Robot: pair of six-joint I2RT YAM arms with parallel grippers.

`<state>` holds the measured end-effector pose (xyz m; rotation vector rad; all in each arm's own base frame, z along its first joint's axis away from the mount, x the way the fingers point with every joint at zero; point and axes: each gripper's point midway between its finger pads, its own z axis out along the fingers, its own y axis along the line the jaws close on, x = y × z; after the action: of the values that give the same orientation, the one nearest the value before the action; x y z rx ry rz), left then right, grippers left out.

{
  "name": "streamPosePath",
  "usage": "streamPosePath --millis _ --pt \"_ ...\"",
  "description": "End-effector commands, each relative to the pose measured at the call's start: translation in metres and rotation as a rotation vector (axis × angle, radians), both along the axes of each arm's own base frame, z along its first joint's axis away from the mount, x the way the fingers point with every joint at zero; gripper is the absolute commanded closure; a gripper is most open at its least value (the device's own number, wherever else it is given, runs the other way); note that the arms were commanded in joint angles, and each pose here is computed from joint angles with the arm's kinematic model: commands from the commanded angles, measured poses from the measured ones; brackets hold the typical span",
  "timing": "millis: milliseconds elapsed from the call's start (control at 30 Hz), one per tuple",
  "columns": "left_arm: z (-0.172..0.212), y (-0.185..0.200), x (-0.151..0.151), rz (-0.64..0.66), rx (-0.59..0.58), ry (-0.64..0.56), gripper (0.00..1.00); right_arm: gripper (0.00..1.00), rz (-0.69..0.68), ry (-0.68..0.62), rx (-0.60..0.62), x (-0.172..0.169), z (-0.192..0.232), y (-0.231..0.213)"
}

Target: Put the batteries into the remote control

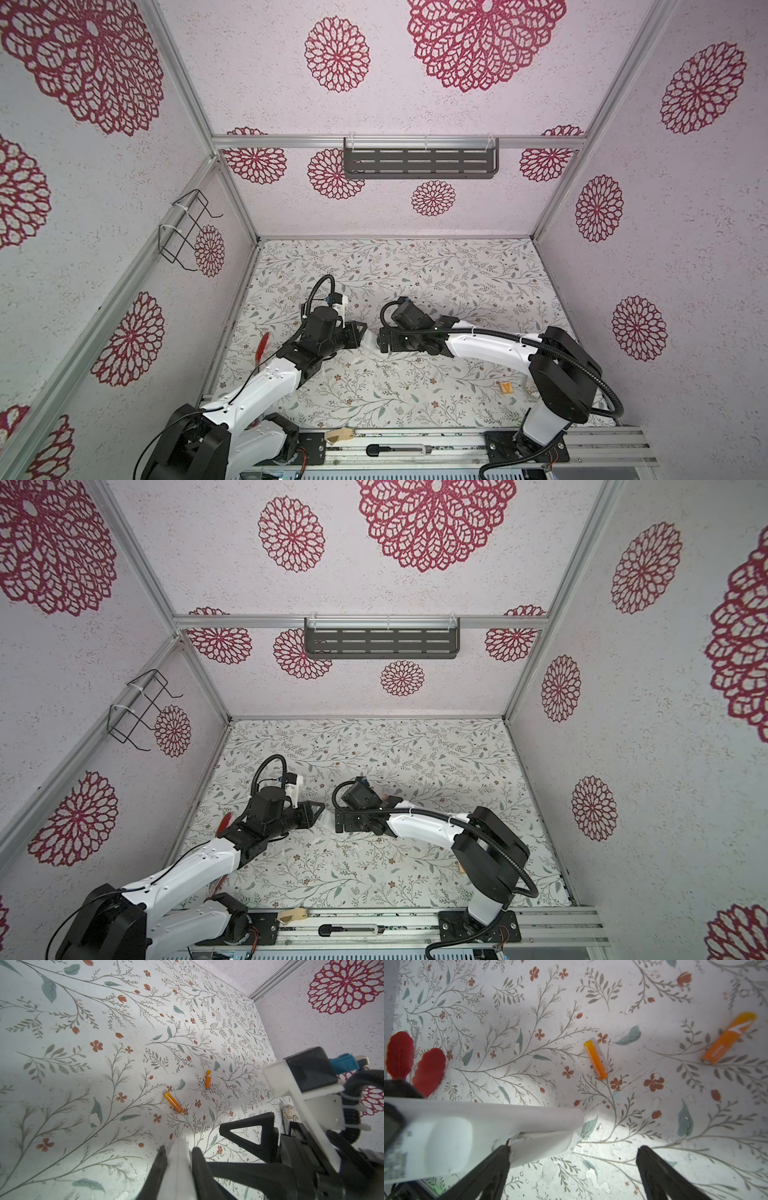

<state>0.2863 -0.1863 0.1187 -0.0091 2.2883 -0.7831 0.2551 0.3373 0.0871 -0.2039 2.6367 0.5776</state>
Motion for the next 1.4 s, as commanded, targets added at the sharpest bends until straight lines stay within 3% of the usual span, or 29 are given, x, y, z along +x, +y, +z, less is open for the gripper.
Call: streamPosePath --millis 0,367,1067,1367 --pt "-0.052 0.019 -0.03 -0.027 0.157 0.169 1.0 0.02 -0.053 0.025 -0.217 -0.004 -0.024 -0.057" --pt "-0.051 0.018 -0.03 -0.026 0.156 0.168 1.0 0.02 -0.053 0.007 -0.193 -0.006 -0.018 -0.059" --pt "-0.052 0.017 -0.028 -0.03 0.158 0.168 1.0 0.04 0.13 -0.061 0.051 -0.009 0.008 -0.006" --pt "-0.051 0.018 -0.028 -0.028 0.159 0.165 1.0 0.05 0.156 -0.063 0.076 -0.01 0.006 0.003"
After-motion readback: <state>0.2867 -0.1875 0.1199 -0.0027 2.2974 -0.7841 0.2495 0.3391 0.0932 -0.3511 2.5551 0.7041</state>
